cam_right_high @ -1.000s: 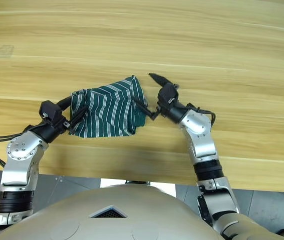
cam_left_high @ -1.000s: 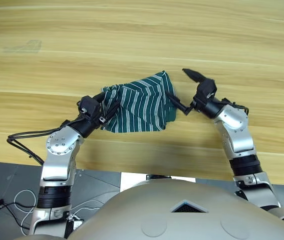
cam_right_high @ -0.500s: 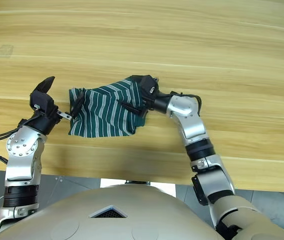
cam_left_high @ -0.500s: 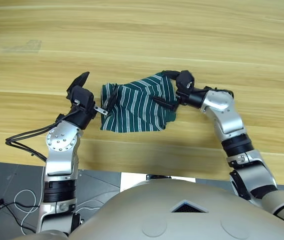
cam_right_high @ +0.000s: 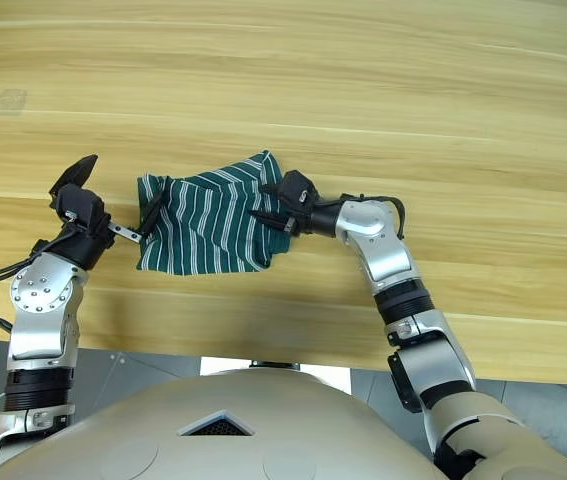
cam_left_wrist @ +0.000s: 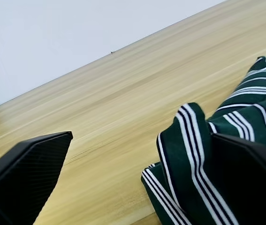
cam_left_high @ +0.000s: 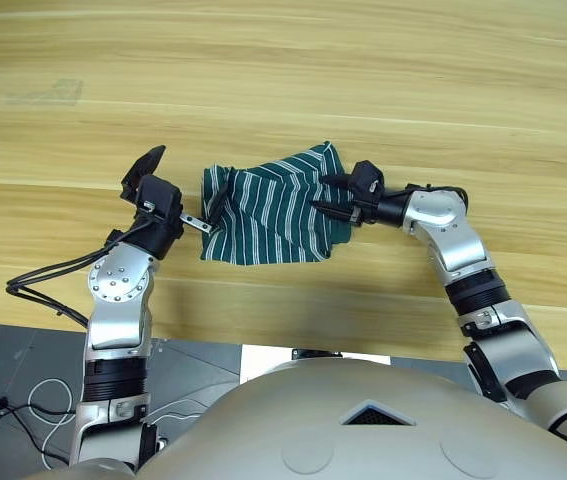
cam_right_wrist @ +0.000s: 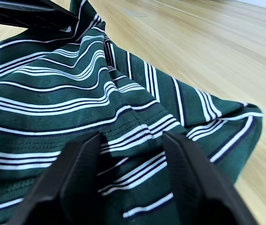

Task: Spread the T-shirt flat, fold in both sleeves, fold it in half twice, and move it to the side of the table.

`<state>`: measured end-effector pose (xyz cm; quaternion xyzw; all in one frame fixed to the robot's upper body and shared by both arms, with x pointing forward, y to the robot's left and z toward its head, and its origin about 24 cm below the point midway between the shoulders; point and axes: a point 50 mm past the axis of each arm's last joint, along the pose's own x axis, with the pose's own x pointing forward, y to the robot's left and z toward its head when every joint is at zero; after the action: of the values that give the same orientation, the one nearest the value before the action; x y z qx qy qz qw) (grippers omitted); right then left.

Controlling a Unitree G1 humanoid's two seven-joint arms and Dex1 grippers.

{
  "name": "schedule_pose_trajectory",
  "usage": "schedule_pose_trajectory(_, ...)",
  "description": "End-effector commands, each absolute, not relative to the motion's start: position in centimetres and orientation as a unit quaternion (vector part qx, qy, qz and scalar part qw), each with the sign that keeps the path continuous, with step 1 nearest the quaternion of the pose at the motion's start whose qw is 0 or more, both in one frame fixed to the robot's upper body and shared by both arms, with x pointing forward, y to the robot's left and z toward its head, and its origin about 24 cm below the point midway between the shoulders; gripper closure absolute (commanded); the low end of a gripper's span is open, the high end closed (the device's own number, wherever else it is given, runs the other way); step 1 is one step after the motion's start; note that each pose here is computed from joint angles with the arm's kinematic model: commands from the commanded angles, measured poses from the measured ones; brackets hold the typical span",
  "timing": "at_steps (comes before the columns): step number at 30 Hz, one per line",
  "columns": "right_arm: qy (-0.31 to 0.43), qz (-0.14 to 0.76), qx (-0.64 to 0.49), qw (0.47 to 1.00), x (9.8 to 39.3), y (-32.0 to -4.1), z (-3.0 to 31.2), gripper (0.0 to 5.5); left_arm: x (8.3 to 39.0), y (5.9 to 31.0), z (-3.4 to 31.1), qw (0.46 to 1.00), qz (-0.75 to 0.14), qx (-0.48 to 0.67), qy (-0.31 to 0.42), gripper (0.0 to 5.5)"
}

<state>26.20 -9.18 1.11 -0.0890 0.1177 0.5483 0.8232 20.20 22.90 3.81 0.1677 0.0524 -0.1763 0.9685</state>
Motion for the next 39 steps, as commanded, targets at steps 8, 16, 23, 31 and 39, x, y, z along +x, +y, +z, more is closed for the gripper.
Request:
schedule_pose_trajectory(8,0.115,0.556,-0.102,0.817,25.8,-9.0,1.0,5.18,20.0,23.9,2.0,0.959,-0.176,0.208,0.084,0.1)
schedule_pose_trajectory(16,0.079,0.55,-0.119,0.823,27.2,-9.5,2.8,5.47,20.3,23.7,1.6,0.959,-0.177,0.204,0.081,0.1)
schedule_pose_trajectory(23,0.014,0.517,-0.132,0.846,29.8,-10.8,7.1,5.47,20.3,23.7,1.6,0.96,-0.177,0.201,0.078,0.1)
schedule_pose_trajectory(31,0.079,0.516,-0.135,0.842,27.8,-10.7,3.2,5.47,20.2,23.5,1.6,0.96,-0.183,0.198,0.077,0.1)
schedule_pose_trajectory(39,-0.058,0.368,-0.09,0.924,31.0,-11.9,7.1,4.53,20.0,22.8,1.4,0.96,-0.197,0.187,0.073,0.1)
